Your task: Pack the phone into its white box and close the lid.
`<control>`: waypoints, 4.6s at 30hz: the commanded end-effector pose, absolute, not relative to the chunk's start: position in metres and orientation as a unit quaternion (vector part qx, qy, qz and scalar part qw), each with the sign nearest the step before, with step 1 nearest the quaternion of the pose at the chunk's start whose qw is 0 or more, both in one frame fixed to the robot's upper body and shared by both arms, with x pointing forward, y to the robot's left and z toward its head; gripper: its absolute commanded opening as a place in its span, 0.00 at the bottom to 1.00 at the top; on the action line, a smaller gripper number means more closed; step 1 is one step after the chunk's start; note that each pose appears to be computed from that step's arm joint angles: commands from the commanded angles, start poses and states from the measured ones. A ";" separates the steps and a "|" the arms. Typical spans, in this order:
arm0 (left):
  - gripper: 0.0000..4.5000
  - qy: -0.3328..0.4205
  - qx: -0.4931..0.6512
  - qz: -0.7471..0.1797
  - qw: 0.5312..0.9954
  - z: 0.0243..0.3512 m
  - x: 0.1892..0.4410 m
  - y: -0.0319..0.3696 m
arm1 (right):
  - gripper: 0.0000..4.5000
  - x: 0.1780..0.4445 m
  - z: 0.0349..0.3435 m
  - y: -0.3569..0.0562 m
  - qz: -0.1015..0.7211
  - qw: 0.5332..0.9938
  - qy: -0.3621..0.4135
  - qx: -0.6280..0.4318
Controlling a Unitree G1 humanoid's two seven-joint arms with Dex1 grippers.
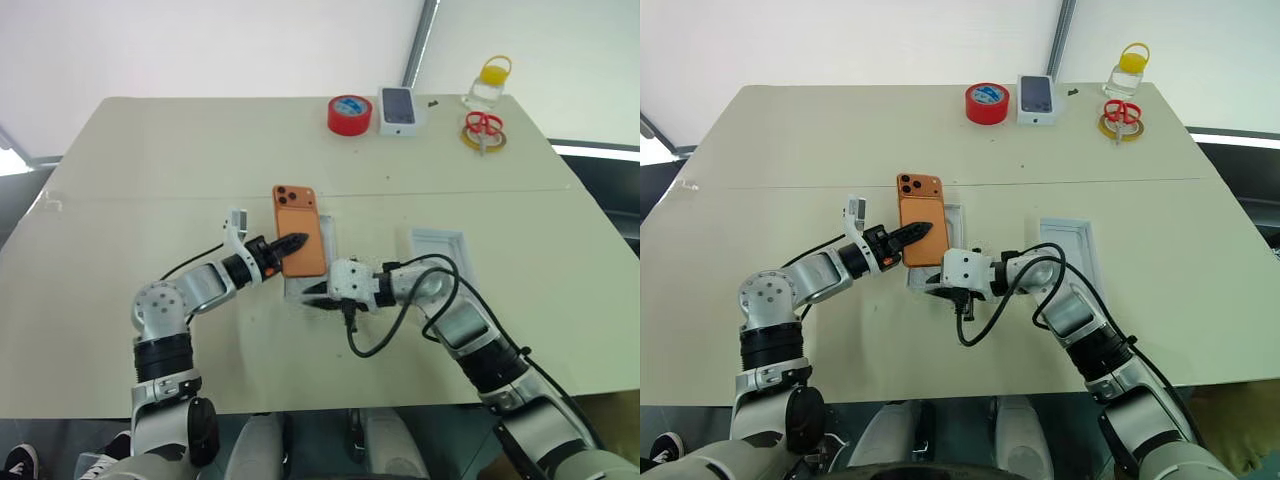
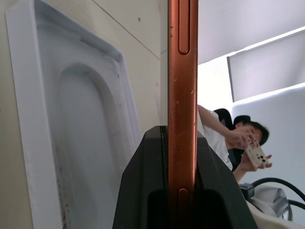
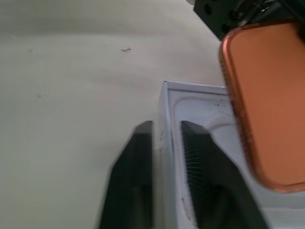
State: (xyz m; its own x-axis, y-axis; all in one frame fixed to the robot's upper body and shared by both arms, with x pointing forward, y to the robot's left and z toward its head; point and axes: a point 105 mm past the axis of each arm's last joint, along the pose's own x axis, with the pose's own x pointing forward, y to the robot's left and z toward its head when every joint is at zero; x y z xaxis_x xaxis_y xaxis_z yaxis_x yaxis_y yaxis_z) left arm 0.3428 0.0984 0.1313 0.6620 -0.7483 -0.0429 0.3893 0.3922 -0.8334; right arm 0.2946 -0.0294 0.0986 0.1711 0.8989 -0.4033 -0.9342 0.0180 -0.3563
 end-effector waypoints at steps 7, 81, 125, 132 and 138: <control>0.00 0.215 -0.422 -0.380 0.794 0.137 0.335 0.088 | 0.77 0.297 0.133 -0.082 0.608 0.741 0.022 -0.284; 0.01 0.054 0.259 -0.494 0.828 0.088 0.349 0.106 | 0.00 0.365 0.113 -0.102 0.479 0.766 -0.011 -0.428; 0.01 0.008 0.216 -0.562 0.798 0.089 0.359 -0.011 | 0.00 0.311 0.099 -0.232 0.428 0.783 0.121 -0.435; 0.01 -0.007 0.209 -0.587 0.782 0.089 0.349 -0.037 | 0.00 0.308 0.099 -0.240 0.410 0.785 0.129 -0.445; 0.01 -0.007 0.217 -0.587 0.780 0.087 0.349 -0.027 | 0.00 0.306 0.100 -0.261 0.383 0.784 0.142 -0.468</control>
